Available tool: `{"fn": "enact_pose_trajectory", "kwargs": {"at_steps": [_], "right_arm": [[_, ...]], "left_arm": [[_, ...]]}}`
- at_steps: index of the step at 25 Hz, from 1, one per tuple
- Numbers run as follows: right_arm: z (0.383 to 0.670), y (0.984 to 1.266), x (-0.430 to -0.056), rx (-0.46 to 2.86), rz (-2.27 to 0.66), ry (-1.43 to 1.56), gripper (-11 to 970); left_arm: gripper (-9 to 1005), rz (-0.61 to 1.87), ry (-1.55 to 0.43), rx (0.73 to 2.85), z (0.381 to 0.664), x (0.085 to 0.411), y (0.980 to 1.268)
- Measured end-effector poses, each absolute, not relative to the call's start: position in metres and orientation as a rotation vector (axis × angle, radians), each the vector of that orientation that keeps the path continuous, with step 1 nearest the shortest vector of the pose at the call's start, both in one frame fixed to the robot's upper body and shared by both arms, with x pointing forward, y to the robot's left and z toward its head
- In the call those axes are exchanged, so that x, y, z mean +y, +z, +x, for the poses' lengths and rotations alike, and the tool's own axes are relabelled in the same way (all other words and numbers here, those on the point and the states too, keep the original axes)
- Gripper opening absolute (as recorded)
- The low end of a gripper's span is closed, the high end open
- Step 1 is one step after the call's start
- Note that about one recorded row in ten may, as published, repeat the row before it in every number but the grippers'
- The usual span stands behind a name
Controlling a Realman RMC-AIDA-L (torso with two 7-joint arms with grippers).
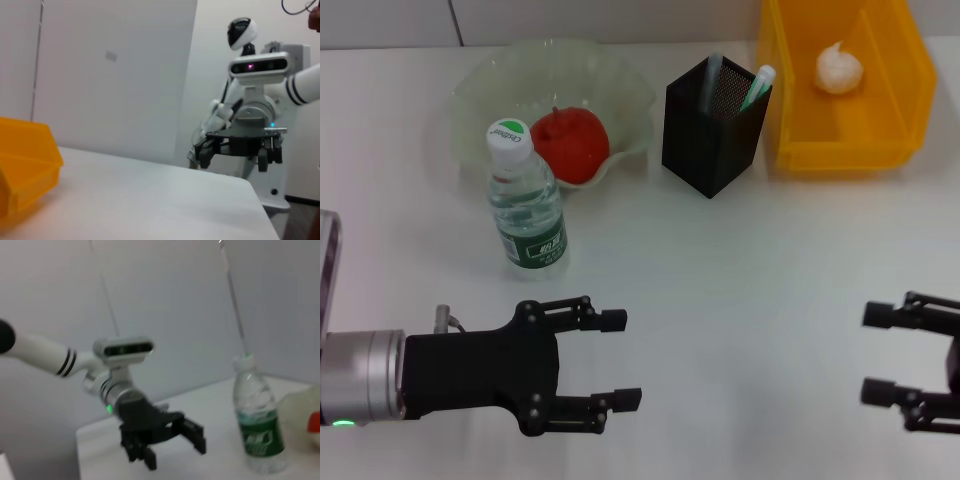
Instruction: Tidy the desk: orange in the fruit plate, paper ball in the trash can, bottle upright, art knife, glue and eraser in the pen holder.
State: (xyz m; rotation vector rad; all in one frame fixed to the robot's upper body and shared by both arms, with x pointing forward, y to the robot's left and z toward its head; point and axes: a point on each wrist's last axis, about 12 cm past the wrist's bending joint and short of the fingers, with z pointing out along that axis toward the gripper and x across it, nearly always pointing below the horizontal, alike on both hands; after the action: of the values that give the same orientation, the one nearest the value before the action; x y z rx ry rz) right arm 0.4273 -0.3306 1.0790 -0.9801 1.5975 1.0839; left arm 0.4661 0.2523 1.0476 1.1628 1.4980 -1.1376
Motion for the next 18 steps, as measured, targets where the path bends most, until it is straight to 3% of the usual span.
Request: {"fn": "enact_pose_trajectory", "kwargs": {"at_steps": [18], "right_arm": [[0.451, 1.07, -0.298, 1.597, -1.106, 1.167, 751]], "left_arm": [[783, 1.164, -1.13, 1.532, 0.47, 0.257, 1.049]]}}
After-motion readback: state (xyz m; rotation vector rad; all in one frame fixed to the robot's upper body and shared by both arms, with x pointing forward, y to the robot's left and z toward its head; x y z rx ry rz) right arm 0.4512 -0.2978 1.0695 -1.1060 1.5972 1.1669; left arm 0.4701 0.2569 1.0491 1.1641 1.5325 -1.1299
